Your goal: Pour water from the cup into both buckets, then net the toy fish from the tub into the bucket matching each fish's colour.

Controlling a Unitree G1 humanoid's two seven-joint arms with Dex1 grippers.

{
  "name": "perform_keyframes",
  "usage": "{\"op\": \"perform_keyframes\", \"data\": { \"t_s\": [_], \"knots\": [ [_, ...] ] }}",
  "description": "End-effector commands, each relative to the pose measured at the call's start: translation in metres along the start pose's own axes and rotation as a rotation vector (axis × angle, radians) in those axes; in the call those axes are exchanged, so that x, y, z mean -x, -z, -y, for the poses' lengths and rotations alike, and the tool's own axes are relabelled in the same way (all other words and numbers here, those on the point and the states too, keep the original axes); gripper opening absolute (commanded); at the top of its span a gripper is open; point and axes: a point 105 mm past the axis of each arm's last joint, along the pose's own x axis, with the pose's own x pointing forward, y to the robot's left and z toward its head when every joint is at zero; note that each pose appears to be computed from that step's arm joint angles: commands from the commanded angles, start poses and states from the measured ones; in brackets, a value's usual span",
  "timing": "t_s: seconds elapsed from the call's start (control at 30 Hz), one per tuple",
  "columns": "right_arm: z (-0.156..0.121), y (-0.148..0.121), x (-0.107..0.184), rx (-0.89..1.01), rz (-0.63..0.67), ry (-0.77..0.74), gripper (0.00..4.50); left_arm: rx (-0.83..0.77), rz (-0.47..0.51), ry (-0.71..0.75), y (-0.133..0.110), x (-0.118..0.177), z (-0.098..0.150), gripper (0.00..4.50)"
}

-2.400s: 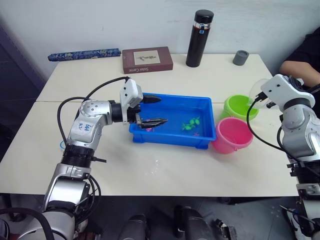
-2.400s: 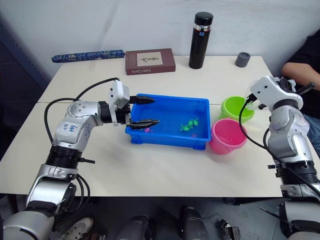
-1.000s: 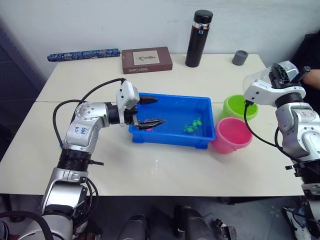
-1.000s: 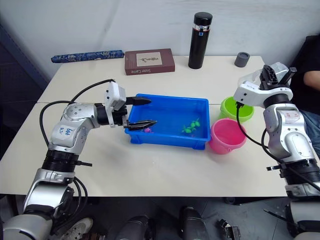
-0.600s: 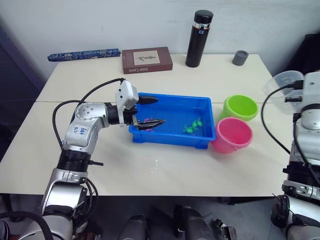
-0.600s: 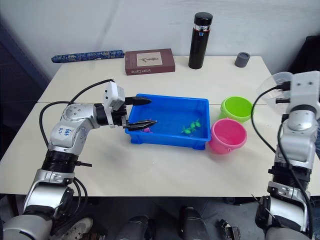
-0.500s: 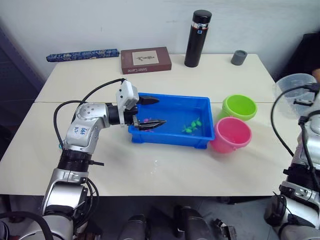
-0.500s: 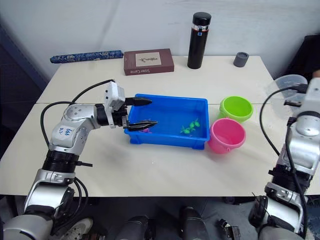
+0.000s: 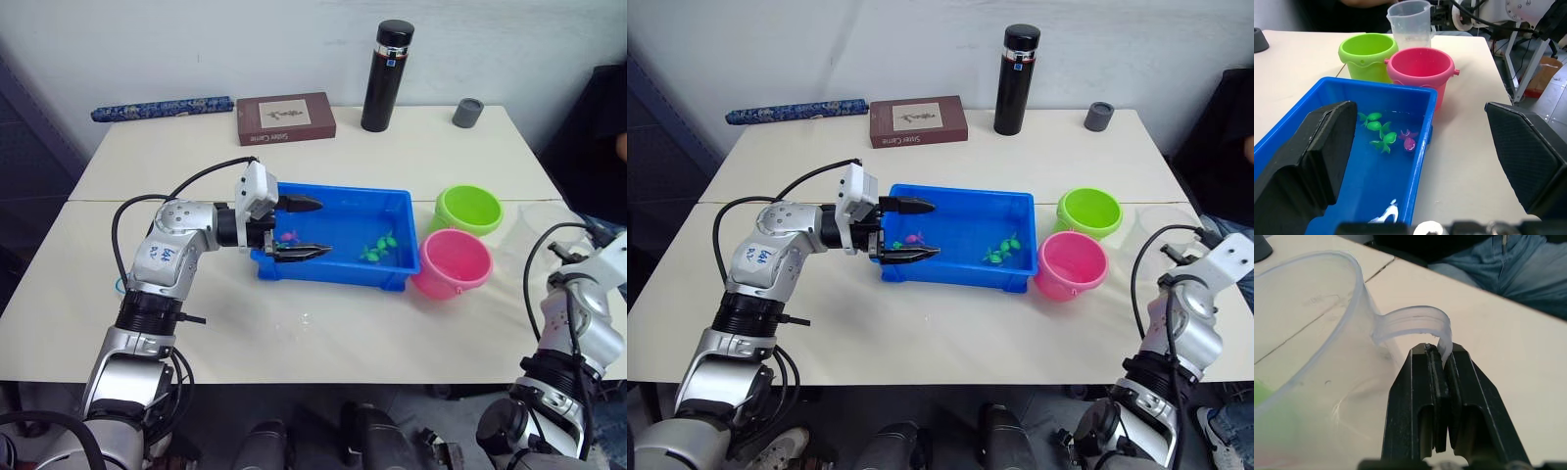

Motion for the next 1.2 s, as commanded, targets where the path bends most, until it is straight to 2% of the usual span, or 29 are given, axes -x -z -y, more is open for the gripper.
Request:
{"op": "perform_keyframes", "data": {
  "t_s": [0.03, 0.17, 0.27, 0.37, 0.6, 0.63, 0.83, 0.93, 1.03, 1.2],
  "knots": [
    [-0.005, -0.015, 0.000, -0.046, 0.065, -0.004, 0.03, -0.042, 0.003, -0.004, -0.011, 0.004, 0.000, 4.50],
    [-0.006, -0.009, 0.000, -0.026, 0.047, -0.006, 0.03, -0.041, -0.003, -0.011, -0.010, 0.006, 0.001, 4.50],
    [0.001, 0.000, 0.002, 0.063, 0.008, 0.011, 0.03, -0.040, -0.003, -0.013, -0.010, 0.007, 0.001, 4.50],
    [0.012, 0.008, 0.005, 0.164, -0.025, 0.033, 1.07, -0.038, -0.004, -0.015, -0.009, 0.006, 0.001, 4.50],
    [0.027, 0.007, 0.020, 0.227, -0.059, 0.030, 4.30, -0.032, 0.000, -0.010, -0.007, 0.003, 0.002, 4.50],
    [0.028, 0.007, 0.023, 0.230, -0.070, 0.020, 4.41, -0.031, 0.001, -0.009, -0.007, 0.002, 0.002, 4.50],
    [0.032, 0.004, 0.048, 0.297, -0.135, -0.051, 4.41, -0.024, 0.002, -0.020, -0.004, 0.003, 0.000, 4.50],
    [0.030, -0.012, 0.061, 0.358, -0.127, -0.135, 4.41, -0.004, 0.009, -0.058, -0.003, 0.007, -0.006, 4.50],
    [0.007, -0.034, 0.082, 0.469, -0.109, -0.415, 4.41, 0.014, 0.028, -0.141, -0.005, 0.012, -0.018, 4.50],
    [-0.025, -0.044, 0.123, 0.617, -0.117, -0.847, 4.41, 0.055, -0.016, -0.279, 0.002, 0.030, -0.036, 4.50]
  ]
}}
